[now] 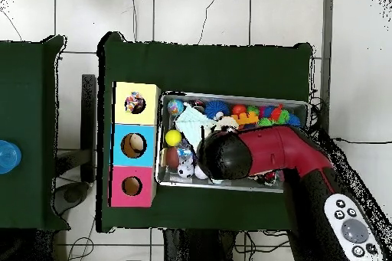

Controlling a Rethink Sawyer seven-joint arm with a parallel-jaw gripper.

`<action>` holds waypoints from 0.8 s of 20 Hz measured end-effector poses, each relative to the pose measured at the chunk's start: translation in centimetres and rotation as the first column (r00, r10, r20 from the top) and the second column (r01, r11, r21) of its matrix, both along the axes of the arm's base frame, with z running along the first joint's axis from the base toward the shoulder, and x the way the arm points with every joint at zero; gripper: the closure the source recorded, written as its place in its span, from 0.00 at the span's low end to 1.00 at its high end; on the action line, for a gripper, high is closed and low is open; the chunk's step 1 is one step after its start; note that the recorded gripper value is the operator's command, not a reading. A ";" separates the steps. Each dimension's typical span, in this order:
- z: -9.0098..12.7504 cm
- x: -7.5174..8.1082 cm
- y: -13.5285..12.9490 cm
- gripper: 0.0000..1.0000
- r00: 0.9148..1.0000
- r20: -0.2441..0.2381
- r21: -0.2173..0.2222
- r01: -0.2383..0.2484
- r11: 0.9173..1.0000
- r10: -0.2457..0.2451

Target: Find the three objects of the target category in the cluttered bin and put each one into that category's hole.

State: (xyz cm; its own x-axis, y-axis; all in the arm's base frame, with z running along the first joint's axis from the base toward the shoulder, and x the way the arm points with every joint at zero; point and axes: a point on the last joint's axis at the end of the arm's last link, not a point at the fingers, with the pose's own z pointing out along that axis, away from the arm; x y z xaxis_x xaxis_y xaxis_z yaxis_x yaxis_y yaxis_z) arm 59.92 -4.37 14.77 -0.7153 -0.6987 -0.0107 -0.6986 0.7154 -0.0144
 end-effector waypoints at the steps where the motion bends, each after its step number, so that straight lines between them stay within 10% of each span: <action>1: -0.2 -0.1 -0.2 1.00 1.000 -0.002 -0.001 0.000 1.000 0.000; 16: -3.4 -1.9 -7.7 1.00 1.000 -0.014 -0.053 0.023 0.998 -0.024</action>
State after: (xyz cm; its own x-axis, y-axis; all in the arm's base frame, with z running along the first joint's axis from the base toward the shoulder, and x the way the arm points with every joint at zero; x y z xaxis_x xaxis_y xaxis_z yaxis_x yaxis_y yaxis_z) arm 58.04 -12.03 11.33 -0.7316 -0.6808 0.0367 -0.6818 0.7303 -0.0422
